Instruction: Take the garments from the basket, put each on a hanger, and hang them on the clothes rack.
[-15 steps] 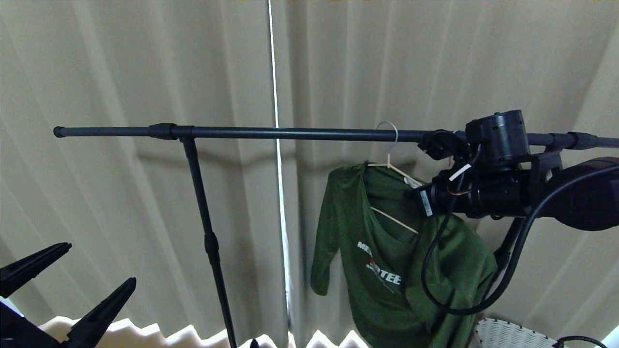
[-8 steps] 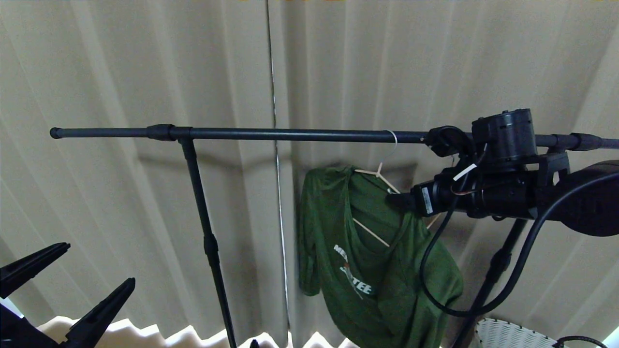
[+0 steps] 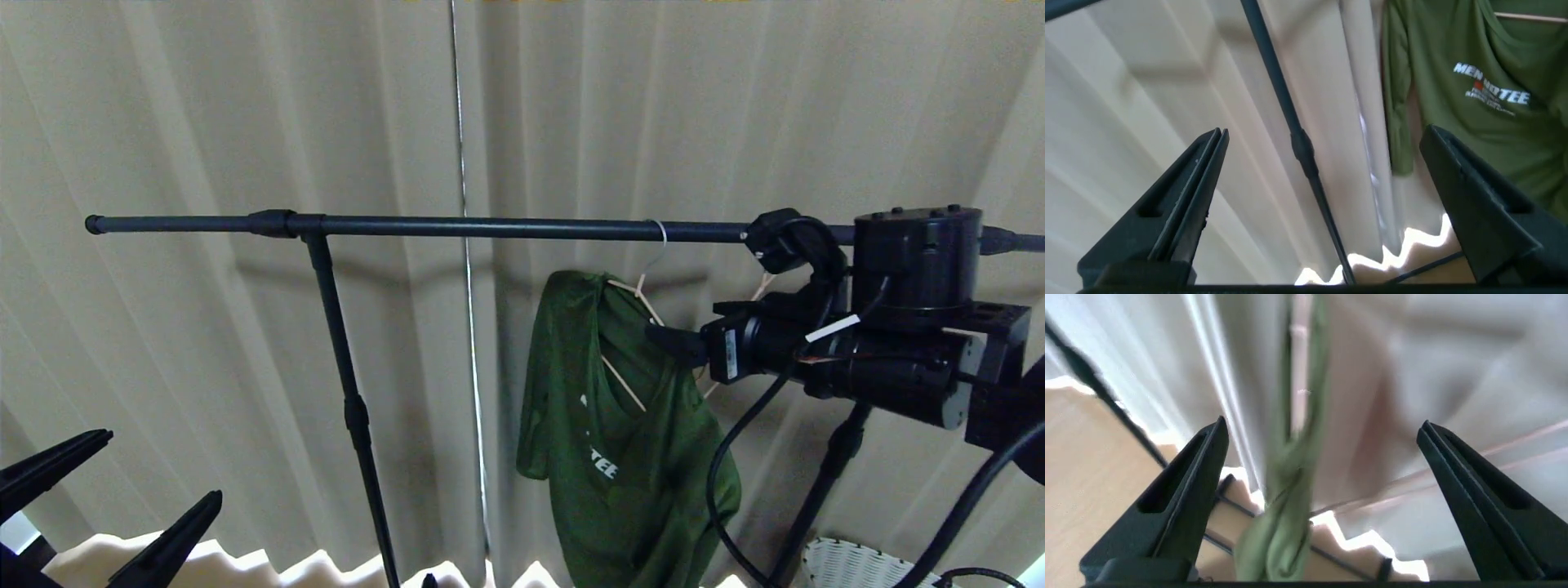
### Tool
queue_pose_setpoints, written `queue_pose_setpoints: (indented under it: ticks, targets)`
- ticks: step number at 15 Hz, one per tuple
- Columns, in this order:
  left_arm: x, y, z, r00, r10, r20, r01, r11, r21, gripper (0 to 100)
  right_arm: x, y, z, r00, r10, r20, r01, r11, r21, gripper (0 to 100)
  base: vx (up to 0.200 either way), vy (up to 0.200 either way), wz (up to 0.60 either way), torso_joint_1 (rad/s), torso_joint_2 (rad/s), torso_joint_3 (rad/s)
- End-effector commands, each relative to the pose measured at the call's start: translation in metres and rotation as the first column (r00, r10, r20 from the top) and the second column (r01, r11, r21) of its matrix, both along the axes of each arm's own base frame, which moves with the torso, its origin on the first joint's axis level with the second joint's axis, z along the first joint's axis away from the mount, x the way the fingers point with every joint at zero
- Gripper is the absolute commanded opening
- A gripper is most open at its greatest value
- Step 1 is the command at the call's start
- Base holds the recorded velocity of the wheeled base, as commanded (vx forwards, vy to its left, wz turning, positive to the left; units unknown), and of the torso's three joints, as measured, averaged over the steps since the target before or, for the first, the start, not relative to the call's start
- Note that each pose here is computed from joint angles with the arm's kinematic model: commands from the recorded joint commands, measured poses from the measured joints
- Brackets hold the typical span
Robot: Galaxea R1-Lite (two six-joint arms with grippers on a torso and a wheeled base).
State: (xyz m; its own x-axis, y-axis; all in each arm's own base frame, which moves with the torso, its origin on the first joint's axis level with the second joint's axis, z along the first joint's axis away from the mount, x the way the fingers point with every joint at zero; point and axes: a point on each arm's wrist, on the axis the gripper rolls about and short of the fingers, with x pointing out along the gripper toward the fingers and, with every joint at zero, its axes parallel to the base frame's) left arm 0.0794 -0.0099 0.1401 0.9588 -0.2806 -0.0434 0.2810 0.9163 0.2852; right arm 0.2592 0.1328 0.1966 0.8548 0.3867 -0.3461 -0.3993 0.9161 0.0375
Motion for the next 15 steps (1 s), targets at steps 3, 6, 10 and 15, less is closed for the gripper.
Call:
queue_pose_setpoints:
  ticks: [3,6,10,15]
  targets:
    - [-0.004,0.006,0.002,0.996,0.089,0.026,-0.088,0.996,-0.018,100,-0.062,-0.028,0.007,0.983,0.0,0.184,-0.016,0.996,0.087,100,0.0,0.0,0.0,0.0,0.0,0.0]
    - [-0.007,0.013,0.004,0.979,0.198,0.04,-0.197,0.98,-0.037,100,-0.113,-0.057,-0.005,0.968,0.007,0.252,-0.02,0.999,0.047,100,0.0,0.0,0.0,0.0,0.0,0.0]
    - [-0.024,0.02,-0.002,0.937,0.349,0.011,-0.346,0.933,-0.096,100,-0.155,-0.104,-0.036,0.949,-0.13,0.288,0.168,0.979,-0.114,100,0.0,0.0,0.0,0.0,0.0,0.0]
    - [-0.076,0.006,-0.033,0.931,0.365,0.009,-0.362,0.926,-0.107,100,-0.222,-0.13,-0.07,0.953,-0.261,0.151,0.289,0.936,-0.203,100,0.0,0.0,0.0,0.0,0.0,0.0]
